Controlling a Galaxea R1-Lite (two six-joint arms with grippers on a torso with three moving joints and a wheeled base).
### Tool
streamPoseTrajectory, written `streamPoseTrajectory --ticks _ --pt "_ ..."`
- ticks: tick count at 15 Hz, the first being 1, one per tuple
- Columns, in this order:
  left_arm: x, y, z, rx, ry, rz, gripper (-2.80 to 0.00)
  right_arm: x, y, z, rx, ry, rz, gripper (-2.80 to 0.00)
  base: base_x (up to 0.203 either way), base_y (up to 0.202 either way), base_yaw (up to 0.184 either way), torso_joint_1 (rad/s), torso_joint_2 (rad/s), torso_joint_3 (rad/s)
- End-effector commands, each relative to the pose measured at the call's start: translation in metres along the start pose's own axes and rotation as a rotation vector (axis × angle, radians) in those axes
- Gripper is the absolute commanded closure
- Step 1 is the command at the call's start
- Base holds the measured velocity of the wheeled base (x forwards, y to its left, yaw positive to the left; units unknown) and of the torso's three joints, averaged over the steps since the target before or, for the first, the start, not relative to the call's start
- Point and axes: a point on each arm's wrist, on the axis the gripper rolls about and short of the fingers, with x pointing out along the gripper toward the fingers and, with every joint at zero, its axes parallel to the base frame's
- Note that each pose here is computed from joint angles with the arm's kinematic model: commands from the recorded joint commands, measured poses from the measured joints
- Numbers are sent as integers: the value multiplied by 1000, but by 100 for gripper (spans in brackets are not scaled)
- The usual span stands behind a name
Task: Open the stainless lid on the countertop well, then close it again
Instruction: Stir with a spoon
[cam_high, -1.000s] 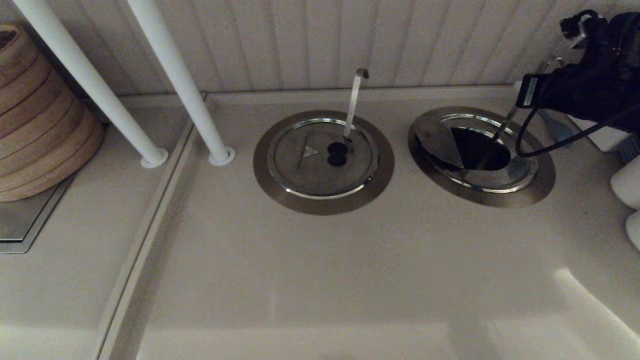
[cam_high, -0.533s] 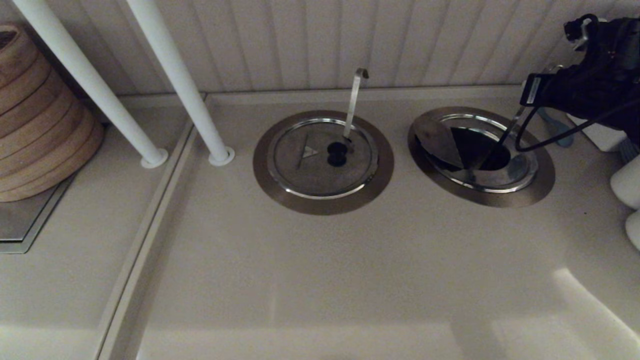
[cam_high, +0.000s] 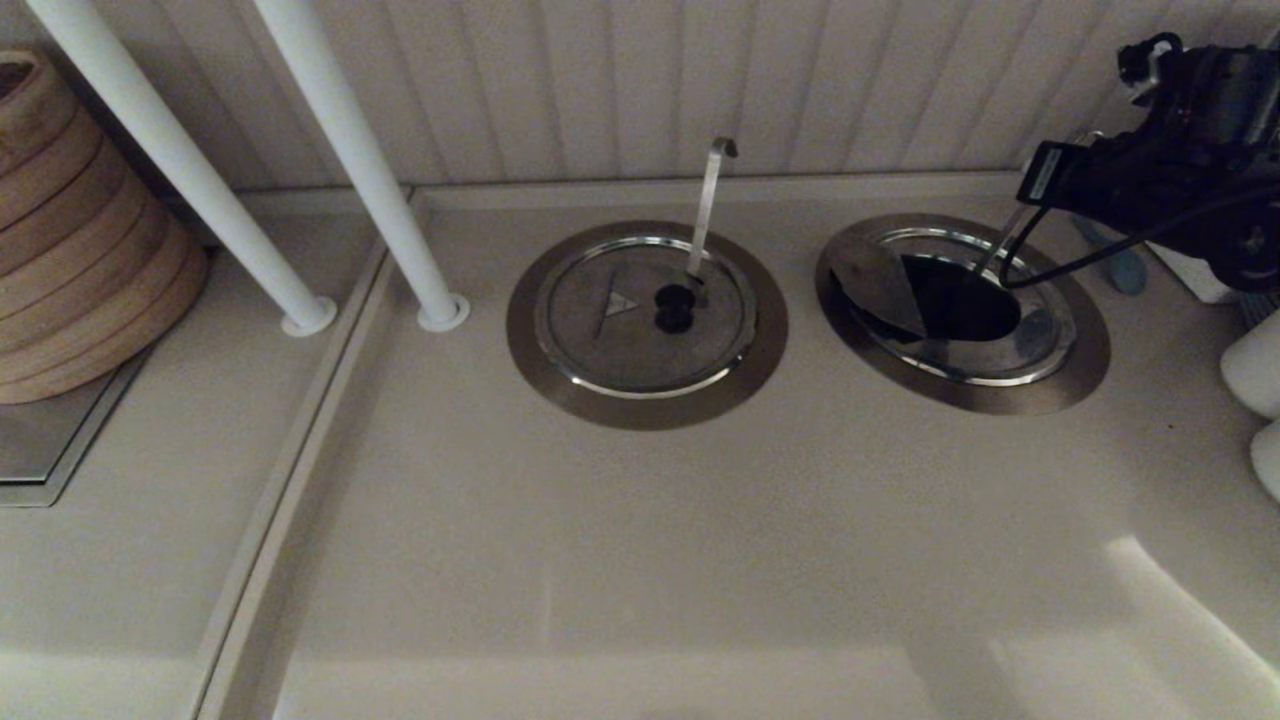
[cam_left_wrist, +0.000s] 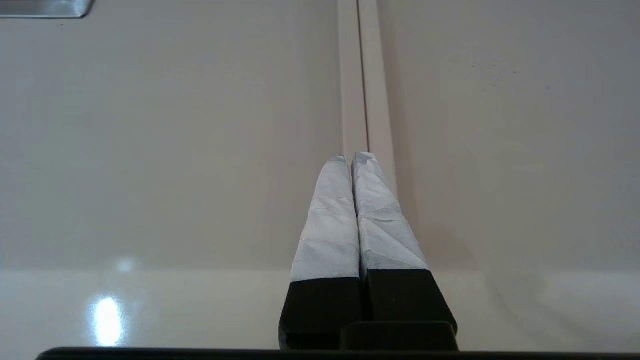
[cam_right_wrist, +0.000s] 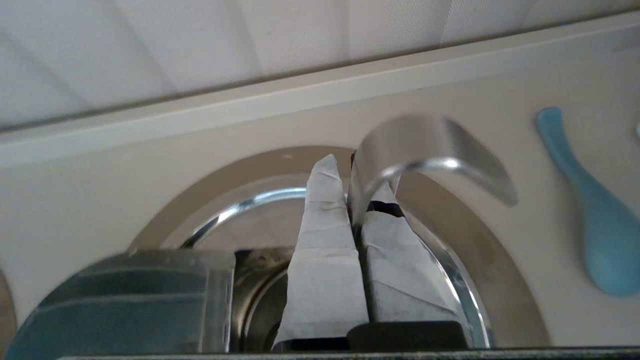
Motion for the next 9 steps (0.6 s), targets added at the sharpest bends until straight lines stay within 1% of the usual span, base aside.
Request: streamPoseTrajectory --ticks 1,3,5,9 --pt "0 0 0 -1 0 1 0 13 -1 -10 6 12 -5 0 0 0 0 0 0 0" --pt "0 0 0 -1 0 1 0 19 -1 -15 6 18 -10 0 0 0 0 0 0 0" --pt "0 0 0 -1 0 1 0 23 -1 -18 3 19 -33 0 0 0 0 0 0 0" --pt "0 0 0 -1 0 1 0 33 0 -21 13 10 -34 0 0 0 0 0 0 0"
